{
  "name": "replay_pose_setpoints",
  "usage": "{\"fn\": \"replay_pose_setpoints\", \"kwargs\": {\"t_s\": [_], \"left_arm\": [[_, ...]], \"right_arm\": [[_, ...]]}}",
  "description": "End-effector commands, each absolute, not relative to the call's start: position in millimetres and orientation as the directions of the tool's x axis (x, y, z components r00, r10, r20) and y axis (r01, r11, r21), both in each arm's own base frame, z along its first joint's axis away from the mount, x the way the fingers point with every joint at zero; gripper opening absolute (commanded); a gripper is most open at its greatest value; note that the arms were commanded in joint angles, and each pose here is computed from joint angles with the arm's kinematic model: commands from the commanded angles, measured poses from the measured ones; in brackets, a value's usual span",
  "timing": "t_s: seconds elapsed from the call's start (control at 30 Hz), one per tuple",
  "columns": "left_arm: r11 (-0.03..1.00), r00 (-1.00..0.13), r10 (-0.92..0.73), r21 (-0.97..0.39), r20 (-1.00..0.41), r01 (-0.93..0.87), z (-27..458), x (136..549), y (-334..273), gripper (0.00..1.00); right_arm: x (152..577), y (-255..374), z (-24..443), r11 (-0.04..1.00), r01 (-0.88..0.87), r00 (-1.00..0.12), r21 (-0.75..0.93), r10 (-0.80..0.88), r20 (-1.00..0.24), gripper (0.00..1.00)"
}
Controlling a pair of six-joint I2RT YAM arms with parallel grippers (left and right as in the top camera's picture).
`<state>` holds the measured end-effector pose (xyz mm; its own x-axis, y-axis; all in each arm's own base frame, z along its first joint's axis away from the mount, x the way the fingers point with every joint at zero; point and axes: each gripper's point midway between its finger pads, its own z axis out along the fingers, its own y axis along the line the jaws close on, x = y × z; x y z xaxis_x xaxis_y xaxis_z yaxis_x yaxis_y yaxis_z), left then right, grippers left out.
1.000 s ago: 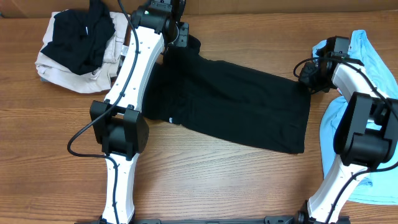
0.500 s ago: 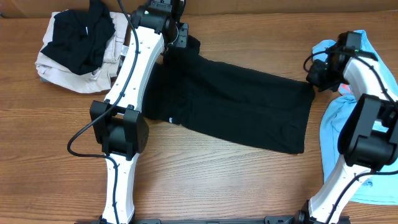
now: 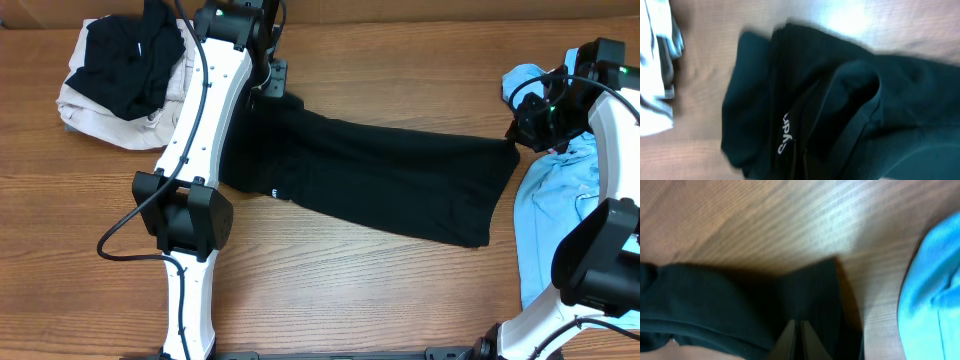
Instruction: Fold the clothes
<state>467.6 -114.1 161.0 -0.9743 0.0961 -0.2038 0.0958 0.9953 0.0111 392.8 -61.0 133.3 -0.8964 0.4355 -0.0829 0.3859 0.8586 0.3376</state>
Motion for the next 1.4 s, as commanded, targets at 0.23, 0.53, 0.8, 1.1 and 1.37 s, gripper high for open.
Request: {"fn": "replay_pose_setpoints", "kwargs": {"t_s": [0.23,0.53,0.8,1.1,1.37], "left_arm": [[0.995,-0.997,0.075,0.072,0.001,0.075,154.5,414.3,-93.7,0.04],[0.982,-0.98,0.069,0.159,0.188,0.099,72.6,383.9,-74.9,0.04],[0.978,-0.986,0.013,0.202,0.166,0.047,47.3,388.3,-57.7,1.0],[0.991,-0.998,-0.064,0.117,0.021,-0.061,112.9,426.0,-43.5,1.0],[0.997,-0.958,-0.07,-0.05,-0.278,-0.059,231.1,457.5,-56.8,1.0]], "right_arm": [[352.1,-47.5,109.8,0.858,0.397,-0.913,0.327,0.404,0.051,0.04],[306.4,-33.8,57.8,0.843,0.445,-0.894,0.301,0.398,0.207,0.13],[301.5,-40.1,47.3,0.839,0.472,-0.879,0.271,0.427,0.211,0.78],[304.6,-40.9,25.5,0.867,0.435,-0.9,0.241,0.408,0.156,0.79],[292.4,-30.4,0.6,0.856,0.439,-0.898,0.274,0.407,0.166,0.75]]}}
